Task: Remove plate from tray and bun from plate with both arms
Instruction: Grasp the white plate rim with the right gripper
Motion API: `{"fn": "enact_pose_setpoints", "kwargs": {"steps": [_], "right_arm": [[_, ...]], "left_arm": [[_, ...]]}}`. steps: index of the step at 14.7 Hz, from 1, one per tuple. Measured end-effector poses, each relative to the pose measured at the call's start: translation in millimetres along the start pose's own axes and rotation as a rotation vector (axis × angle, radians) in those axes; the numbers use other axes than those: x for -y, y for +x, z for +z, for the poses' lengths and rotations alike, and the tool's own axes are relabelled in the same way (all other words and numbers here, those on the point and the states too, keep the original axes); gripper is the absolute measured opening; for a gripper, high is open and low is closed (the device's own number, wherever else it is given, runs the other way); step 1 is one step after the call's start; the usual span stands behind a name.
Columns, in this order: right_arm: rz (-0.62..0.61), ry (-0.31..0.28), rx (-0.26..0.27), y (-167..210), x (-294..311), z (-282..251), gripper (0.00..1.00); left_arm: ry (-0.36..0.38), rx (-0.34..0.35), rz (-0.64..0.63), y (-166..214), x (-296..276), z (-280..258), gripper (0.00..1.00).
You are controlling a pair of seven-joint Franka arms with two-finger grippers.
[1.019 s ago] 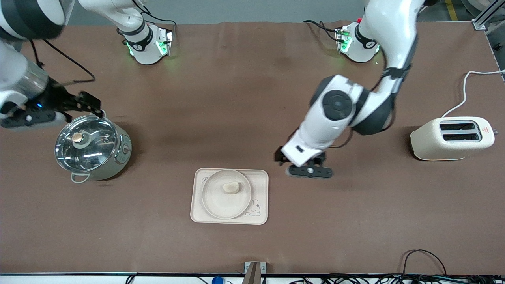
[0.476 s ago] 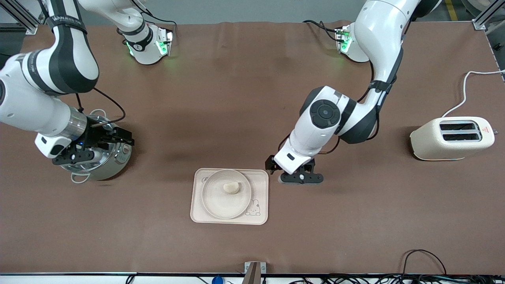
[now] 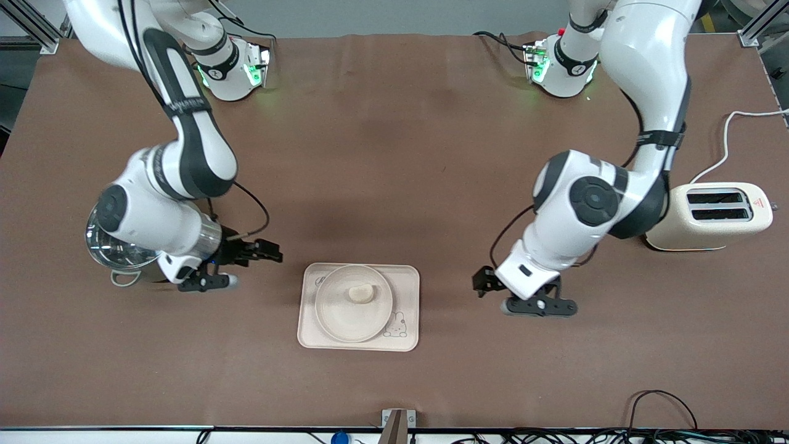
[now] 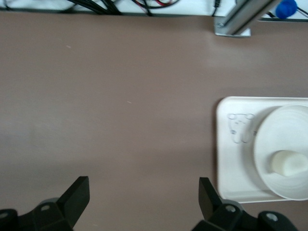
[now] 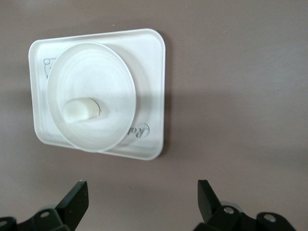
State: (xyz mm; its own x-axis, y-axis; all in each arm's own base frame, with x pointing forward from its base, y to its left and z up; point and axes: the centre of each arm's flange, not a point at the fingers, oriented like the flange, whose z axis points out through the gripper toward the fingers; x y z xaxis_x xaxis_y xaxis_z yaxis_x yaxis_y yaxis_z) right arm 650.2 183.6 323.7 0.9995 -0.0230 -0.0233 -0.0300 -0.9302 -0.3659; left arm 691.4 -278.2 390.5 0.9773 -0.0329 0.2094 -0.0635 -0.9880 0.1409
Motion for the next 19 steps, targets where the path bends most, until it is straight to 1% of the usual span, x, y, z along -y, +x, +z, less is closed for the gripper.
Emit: {"fn": "enact_pose_setpoints", "kwargs": {"steps": [1,2,4,5,6,7,8,9,10,11,12,13,17,19], "right_arm": [[0.025,0.019,0.007,5,-2,14,1.0],[0.046,0.036,-0.004,11,-3,26,0.99],[0.077,0.044,-0.07,22,-8,50,0.95],[0.082,0.04,-0.096,25,-7,63,0.95],[0.076,0.032,-0.111,25,-3,74,0.88],[0.071,0.026,-0.119,25,2,84,0.79],[0.064,0.024,-0.124,25,8,90,0.79],[0.059,0.025,-0.126,26,14,93,0.75],[0.052,0.026,-0.127,27,18,95,0.75],[0.043,0.026,-0.126,28,24,99,0.71],[0.036,0.025,-0.124,29,27,105,0.71],[0.032,0.023,-0.121,31,29,112,0.69],[0.032,0.006,-0.103,37,21,146,0.66],[0.03,0.005,-0.103,40,21,152,0.64]], "left_arm": [[0.002,-0.001,0.005,3,8,-1,1.0],[0.004,-0.001,0.008,4,13,-1,1.0],[0.005,-0.001,0.01,5,16,-1,1.0],[0.005,0.0,0.011,5,16,-1,1.0],[0.005,0.0,0.011,5,16,-1,1.0],[0.005,0.0,0.01,5,16,-1,1.0],[0.006,0.001,0.009,5,17,0,1.0],[0.006,0.001,0.008,5,18,0,1.0],[0.006,0.002,0.007,5,18,0,1.0],[0.007,0.002,0.007,5,18,0,1.0],[0.007,0.003,0.007,5,18,0,1.0],[0.007,0.004,0.007,5,18,0,1.0],[0.008,0.006,0.007,4,18,1,1.0],[0.008,0.006,0.007,4,18,1,1.0]]}}
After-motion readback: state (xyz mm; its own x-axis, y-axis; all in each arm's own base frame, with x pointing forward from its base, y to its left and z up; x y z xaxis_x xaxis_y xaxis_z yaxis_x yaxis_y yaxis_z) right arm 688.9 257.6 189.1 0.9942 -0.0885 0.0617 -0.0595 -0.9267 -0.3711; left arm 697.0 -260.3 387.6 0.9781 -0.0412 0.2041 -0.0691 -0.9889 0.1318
